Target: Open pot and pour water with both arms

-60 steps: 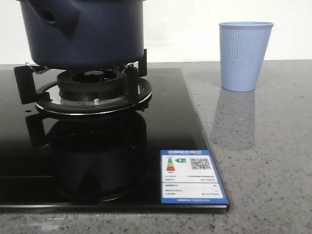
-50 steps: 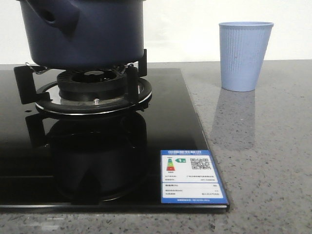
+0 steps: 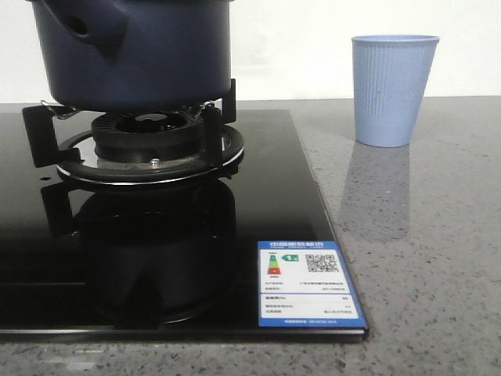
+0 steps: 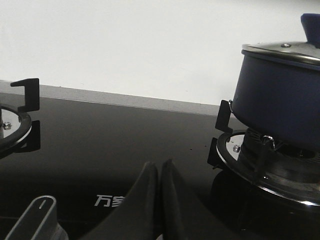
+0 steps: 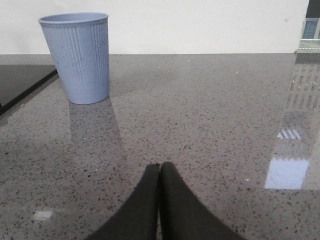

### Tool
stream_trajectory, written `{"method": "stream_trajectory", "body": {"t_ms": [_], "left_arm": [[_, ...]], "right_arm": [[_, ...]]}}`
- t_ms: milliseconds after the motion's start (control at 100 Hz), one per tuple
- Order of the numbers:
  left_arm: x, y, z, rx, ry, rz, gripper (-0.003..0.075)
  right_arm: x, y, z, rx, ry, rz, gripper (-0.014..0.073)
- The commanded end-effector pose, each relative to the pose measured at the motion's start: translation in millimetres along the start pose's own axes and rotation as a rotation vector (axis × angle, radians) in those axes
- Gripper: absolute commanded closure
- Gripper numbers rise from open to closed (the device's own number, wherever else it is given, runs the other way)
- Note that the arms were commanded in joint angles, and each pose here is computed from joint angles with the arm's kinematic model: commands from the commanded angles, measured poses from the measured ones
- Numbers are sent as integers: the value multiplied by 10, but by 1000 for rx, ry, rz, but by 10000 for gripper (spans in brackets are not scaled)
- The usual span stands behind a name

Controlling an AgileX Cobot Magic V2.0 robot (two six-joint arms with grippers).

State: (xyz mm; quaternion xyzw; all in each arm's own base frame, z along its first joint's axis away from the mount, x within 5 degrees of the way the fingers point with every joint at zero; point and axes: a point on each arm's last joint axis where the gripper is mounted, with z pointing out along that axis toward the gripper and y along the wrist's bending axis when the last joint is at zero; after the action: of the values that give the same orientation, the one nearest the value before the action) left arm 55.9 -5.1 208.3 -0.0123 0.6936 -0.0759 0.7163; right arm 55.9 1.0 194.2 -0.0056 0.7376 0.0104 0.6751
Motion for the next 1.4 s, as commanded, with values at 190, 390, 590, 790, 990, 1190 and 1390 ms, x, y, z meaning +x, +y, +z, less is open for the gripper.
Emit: {"method": "stream_trajectory", "body": {"t_ms": [190, 390, 590, 790, 990, 1190, 1390], "left_arm": [[27, 11, -11, 0, -71, -6, 739], [27, 11, -11, 0, -71, -6, 739], [25, 11, -11, 0, -72, -8, 739], [19, 12, -12, 0, -79, -42, 739], [19, 15, -12, 1, -79, -134, 739], [17, 22, -12, 2, -83, -335, 739], [-90, 16, -27, 15, -114, -564, 739]], "right_arm": [[5, -1, 0, 4, -72, -15, 651], [5, -1, 0, 4, -72, -15, 651], [3, -1, 0, 4, -74, -15, 651], [-19, 6, -2, -8, -98, 78, 651], [-41, 8, -5, -16, -123, 150, 651], [-72, 7, -9, -33, -155, 344, 651], [-202, -16, -39, -42, -237, 521, 651]]}}
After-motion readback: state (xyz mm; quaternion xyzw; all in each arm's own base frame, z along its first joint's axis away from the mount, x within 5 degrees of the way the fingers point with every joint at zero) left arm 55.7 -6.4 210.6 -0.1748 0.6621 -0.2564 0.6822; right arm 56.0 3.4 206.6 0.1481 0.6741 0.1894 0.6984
